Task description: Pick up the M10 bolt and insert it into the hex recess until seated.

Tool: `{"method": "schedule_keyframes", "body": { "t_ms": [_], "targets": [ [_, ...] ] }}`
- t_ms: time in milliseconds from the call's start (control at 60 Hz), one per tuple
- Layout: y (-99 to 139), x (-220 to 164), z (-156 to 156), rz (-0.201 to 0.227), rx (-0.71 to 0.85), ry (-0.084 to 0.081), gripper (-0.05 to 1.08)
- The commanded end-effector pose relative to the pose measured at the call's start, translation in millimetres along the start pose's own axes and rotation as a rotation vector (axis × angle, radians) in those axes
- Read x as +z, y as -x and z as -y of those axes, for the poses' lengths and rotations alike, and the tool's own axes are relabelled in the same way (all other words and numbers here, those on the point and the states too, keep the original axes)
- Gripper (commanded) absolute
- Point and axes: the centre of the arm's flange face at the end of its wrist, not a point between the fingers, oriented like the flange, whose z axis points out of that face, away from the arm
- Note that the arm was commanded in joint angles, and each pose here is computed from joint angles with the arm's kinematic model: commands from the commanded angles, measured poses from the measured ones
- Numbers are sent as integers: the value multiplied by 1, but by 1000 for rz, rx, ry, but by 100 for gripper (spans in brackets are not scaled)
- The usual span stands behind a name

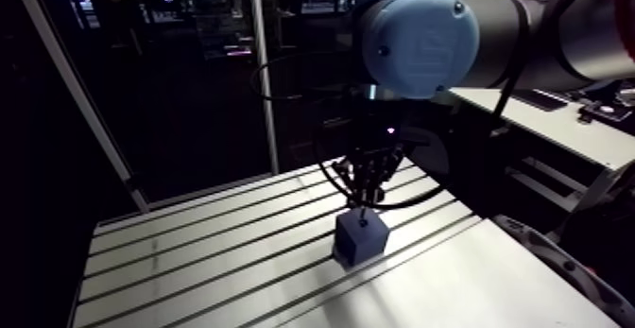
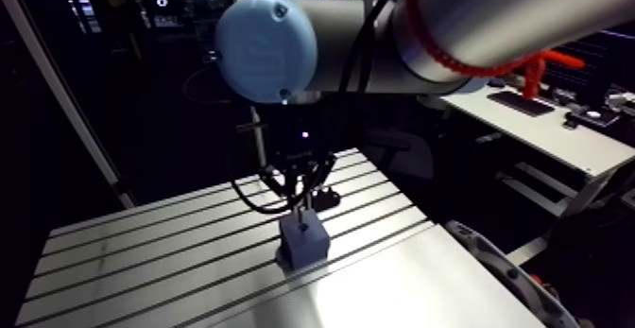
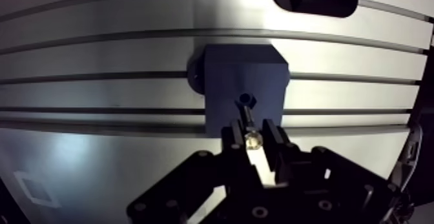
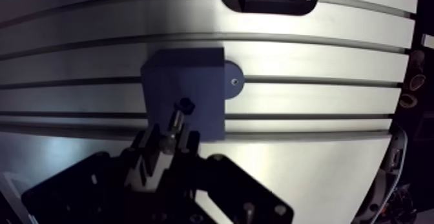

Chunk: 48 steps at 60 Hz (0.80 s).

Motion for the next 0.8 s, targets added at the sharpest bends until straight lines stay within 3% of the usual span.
{"method": "schedule_keyframes", "body": {
  "t_ms": [17,200,333,800],
  "targets": [
    [2,3,0,6,1,-3,103],
    [2,4,1,6,2,-4,103],
    [0,2,0,-10,1,5,103],
    [0,4,0,-7,-1,4,104]
  ]
}}
